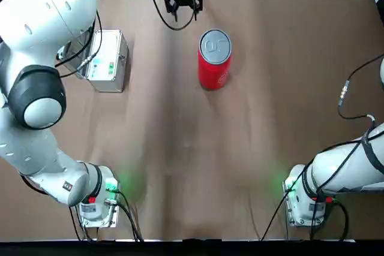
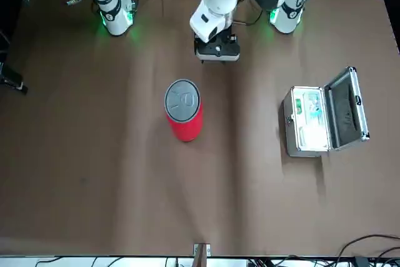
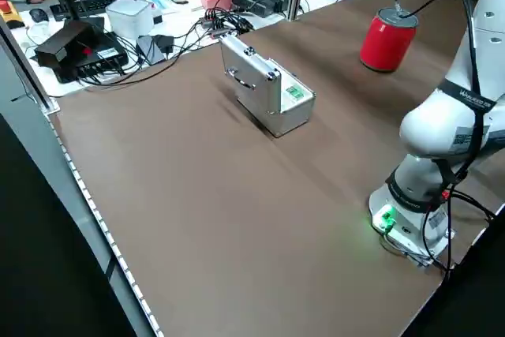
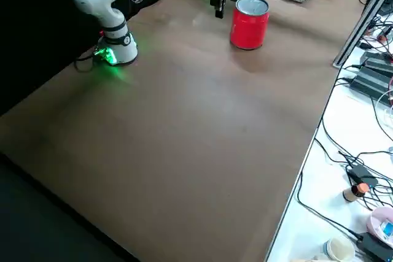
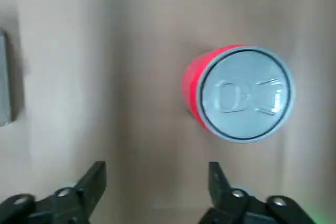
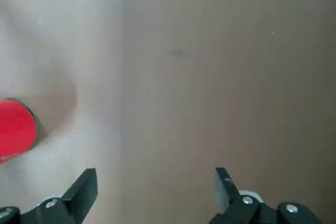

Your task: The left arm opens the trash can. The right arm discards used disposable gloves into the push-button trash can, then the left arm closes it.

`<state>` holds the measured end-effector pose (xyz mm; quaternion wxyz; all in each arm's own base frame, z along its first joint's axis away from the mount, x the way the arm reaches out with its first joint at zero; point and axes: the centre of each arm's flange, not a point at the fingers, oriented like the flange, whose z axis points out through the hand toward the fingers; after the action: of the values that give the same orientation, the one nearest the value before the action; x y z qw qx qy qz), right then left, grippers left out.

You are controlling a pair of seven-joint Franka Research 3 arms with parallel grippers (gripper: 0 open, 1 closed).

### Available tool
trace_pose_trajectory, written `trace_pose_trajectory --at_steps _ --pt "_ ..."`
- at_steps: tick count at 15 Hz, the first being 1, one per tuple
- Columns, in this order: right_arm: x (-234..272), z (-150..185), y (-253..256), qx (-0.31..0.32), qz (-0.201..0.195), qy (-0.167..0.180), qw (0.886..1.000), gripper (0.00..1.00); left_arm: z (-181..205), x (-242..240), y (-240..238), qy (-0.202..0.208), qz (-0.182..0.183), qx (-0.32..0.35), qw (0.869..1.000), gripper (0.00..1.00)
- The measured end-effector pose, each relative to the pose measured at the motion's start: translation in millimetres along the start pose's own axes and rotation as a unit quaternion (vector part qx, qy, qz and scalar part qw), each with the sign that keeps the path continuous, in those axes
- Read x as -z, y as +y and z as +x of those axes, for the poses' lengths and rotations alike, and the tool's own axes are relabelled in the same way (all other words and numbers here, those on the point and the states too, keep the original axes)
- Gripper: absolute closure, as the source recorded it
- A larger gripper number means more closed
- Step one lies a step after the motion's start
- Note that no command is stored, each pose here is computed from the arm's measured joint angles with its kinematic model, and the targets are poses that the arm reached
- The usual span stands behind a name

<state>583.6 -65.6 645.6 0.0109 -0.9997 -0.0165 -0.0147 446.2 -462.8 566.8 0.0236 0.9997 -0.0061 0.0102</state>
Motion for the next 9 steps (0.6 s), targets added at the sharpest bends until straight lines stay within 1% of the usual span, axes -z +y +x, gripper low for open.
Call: trace_pose_trajectory --at_steps 1,2,6,9 --pt "0.4 -0.2 0.0 0.0 0.0 0.0 1.0 0.01 1.3 -2.1 -6.0 -0.009 0.011 0.004 1.0 0.07" --pt "0.6 -0.3 0.0 0.0 0.0 0.001 1.0 0.01 1.9 -5.1 -11.4 -0.019 0.023 0.006 1.0 0.01" --pt "1.1 -0.5 0.0 0.0 0.0 0.001 1.0 0.01 15.7 -11.9 -35.3 -0.038 0.045 0.023 0.998 0.01" --pt "1.2 -0.5 -0.5 0.0 0.0 0.001 1.0 0.01 41.2 -9.6 -74.7 -0.052 0.055 0.013 0.997 0.01"
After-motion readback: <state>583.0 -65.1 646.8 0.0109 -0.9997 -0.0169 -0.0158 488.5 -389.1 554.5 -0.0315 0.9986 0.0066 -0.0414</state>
